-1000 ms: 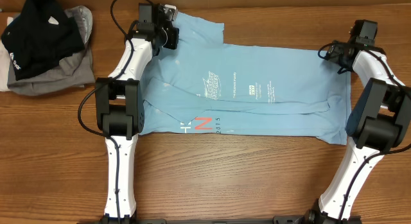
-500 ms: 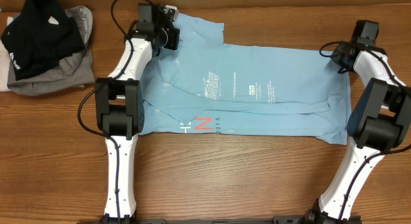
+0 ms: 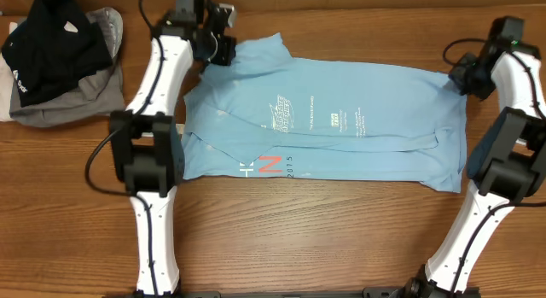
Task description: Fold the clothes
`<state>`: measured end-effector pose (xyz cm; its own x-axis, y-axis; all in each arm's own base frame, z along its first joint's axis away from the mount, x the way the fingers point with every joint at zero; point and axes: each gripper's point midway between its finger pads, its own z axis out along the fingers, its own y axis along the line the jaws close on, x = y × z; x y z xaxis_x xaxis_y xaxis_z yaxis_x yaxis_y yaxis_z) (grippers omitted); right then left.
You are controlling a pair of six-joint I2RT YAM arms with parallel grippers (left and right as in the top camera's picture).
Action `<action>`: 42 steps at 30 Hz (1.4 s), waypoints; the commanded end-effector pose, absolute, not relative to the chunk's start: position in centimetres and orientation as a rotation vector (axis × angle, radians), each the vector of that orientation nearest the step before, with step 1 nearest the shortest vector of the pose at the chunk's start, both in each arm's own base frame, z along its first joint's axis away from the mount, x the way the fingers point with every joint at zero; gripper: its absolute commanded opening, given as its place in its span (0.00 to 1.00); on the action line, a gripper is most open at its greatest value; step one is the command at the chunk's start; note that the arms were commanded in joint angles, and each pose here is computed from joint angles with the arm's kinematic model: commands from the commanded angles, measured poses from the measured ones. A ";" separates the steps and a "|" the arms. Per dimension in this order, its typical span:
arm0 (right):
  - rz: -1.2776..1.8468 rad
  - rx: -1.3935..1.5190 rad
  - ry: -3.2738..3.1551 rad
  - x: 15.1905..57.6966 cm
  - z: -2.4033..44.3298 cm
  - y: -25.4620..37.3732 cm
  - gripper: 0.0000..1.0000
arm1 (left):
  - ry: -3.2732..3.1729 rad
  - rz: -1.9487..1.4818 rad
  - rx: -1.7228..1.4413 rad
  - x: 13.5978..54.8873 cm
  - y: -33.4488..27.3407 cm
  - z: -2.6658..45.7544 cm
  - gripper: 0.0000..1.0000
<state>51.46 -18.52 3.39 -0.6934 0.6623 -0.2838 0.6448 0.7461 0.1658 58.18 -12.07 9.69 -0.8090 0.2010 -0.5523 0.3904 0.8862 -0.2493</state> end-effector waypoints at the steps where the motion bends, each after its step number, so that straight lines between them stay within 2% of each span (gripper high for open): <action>1: 0.141 1.012 2.592 52.2 5.9 -18.4 0.04 | 2.441 -0.448 0.437 57.6 -10.3 15.8 0.04; 14: 0.135 1.070 2.623 48.6 11.6 -18.8 0.04 | 2.778 -0.511 0.380 50.2 -6.9 13.0 0.04; 24: 0.128 1.158 2.613 42.1 18.6 -19.7 0.04 | 2.936 -0.560 0.354 46.5 -6.8 12.2 0.04; 32: 0.142 1.193 2.800 37.9 17.8 -17.7 0.04 | 3.031 -0.588 0.334 44.2 -6.7 12.1 0.04; 42: 0.165 1.221 2.931 35.6 15.9 -16.1 0.04 | 3.146 -0.544 0.297 42.0 -5.4 11.9 0.04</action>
